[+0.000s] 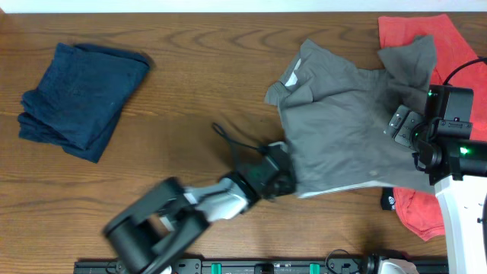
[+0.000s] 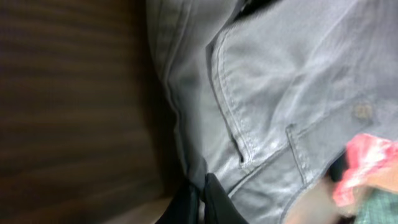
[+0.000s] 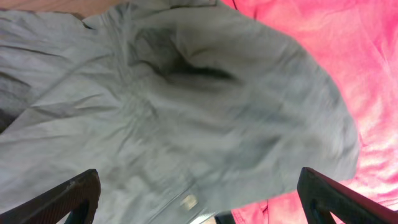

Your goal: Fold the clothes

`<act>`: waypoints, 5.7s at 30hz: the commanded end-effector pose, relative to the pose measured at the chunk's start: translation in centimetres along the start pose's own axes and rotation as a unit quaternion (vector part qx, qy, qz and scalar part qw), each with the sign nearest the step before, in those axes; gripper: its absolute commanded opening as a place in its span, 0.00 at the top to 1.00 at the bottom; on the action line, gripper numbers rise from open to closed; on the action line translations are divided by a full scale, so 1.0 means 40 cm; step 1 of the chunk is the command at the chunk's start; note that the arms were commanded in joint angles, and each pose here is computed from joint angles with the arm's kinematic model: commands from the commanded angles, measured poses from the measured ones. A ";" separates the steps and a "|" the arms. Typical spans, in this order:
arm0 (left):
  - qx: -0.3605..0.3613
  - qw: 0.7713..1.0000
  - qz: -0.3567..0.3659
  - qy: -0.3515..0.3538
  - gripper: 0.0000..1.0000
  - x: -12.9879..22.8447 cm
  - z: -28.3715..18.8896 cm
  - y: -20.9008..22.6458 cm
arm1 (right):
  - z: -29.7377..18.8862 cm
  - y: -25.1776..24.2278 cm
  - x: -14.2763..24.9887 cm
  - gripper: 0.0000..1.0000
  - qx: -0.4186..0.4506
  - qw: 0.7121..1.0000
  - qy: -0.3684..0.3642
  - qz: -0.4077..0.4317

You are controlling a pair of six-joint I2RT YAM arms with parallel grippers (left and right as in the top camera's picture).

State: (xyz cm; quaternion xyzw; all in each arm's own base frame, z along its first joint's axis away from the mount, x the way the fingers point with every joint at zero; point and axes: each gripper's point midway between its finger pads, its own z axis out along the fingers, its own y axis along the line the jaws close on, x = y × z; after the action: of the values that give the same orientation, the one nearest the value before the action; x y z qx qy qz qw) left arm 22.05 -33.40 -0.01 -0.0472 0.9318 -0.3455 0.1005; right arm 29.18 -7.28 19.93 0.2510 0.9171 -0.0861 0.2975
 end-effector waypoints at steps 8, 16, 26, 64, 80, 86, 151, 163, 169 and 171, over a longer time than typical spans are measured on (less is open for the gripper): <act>-0.066 0.991 0.051 -0.102 0.94 -0.217 -0.427 0.162 | 0.011 0.005 0.002 0.01 -0.005 1.000 0.011 0.001; -0.075 0.943 -0.035 -0.324 0.94 -0.392 -0.736 0.270 | 0.038 0.049 0.031 0.02 -0.046 0.998 0.050 -0.018; 0.008 0.978 -0.099 -0.181 0.02 -0.286 -0.647 0.265 | 0.115 0.075 0.033 0.97 -0.044 0.996 0.072 -0.029; -0.102 0.982 -0.092 0.131 0.02 0.018 -0.362 0.301 | 0.701 0.059 -0.018 0.99 -0.111 0.993 0.030 -0.039; -0.111 0.982 -0.091 0.127 0.02 0.016 -0.363 0.309 | 0.694 -0.560 -0.021 0.99 0.192 0.953 -0.015 0.235; -0.110 0.982 -0.091 0.127 0.02 0.016 -0.363 0.309 | 0.677 -0.645 0.041 0.99 0.160 0.923 0.008 0.350; -0.109 0.989 -0.060 0.073 0.02 -0.049 -0.347 0.308 | 0.257 0.116 0.039 0.43 -0.123 0.981 0.127 -0.086; -0.042 0.997 -0.021 -0.068 0.02 -0.233 -0.326 0.227 | 0.273 0.309 0.094 0.25 -0.300 0.922 0.128 -0.210; -0.074 0.996 -0.048 -0.029 0.02 -0.202 -0.273 0.291 | 0.290 0.351 0.145 0.23 -0.315 0.908 0.155 -0.228; -0.086 0.994 -0.059 -0.012 0.02 -0.186 -0.253 0.317 | 0.301 0.346 0.149 0.23 -0.300 0.912 0.156 -0.233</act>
State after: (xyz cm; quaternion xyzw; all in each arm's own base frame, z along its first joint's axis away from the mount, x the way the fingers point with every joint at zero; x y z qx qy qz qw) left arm 27.36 -16.69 2.31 -0.1015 0.9449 -0.2910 0.1109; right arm 37.97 2.77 6.69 -0.0425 0.9682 0.1656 0.1827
